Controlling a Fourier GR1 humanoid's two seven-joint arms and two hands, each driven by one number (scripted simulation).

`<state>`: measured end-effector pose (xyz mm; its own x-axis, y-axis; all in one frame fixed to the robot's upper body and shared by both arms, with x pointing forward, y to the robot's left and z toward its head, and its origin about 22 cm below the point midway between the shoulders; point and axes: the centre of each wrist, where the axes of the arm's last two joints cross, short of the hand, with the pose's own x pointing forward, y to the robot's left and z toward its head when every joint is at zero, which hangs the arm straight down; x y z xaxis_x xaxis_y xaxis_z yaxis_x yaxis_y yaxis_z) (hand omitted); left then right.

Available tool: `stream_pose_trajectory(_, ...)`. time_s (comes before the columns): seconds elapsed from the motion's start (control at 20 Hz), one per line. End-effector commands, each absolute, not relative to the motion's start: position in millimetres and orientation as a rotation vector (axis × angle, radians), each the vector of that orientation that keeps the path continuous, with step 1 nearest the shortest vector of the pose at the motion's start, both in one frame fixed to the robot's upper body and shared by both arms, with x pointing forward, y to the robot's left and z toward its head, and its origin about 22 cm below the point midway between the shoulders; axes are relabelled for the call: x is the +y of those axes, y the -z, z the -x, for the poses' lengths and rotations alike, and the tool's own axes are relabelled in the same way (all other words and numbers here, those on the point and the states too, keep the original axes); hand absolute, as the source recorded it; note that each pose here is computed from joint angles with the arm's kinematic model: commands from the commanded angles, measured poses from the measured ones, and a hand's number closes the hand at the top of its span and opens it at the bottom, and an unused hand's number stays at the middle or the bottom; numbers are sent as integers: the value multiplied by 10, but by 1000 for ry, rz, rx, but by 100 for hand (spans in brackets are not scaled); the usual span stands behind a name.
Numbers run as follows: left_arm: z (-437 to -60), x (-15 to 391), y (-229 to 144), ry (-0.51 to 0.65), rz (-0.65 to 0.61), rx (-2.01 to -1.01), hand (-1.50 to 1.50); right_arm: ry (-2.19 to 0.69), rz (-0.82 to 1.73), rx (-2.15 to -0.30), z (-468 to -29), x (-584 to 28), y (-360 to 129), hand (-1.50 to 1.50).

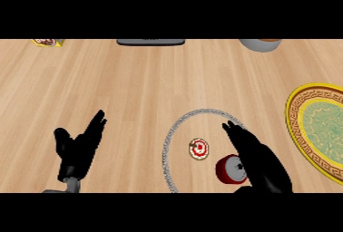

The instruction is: Pick the can from the placemat and place it in the plate

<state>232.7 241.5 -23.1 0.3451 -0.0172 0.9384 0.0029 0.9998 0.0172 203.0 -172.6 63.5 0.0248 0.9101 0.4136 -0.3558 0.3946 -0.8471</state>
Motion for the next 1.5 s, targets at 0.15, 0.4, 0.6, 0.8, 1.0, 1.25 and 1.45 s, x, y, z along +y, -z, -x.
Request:
stream_pose_trajectory(0.15, -2500, 2545, 231, -16, -7, -1184, 0, -1269, 568, -1081, -2006, -1704, -308, 150)
stream_pose_trajectory(0.4, -2242, 2131, 293, 0, -14, -1174, 0, -1252, 658, -1160, -2108, -1756, -332, 150)
stream_pose_trajectory(0.6, -2247, 2608, 385, 11, 0, -1196, 0, -1241, 695, -1186, -2138, -1719, -524, 150)
stream_pose_trajectory(0.8, -2370, 2522, 348, 4, -14, -1189, 0, -1139, 745, -1391, -1989, -1666, -590, 150)
stream_pose_trajectory(1.0, -2332, 2405, 306, 18, 4, -1184, 0, -738, 967, -1312, -2357, -1319, -635, 150)
stream_pose_trajectory(1.25, -2336, 2353, 279, 9, 6, -1200, 0, -333, 1279, -1200, -2675, -1295, -792, 150)
stream_pose_trajectory(1.45, -2356, 2485, 286, 42, -2, -1207, 0, -129, 1412, -1212, -2927, -1073, -1022, 150)
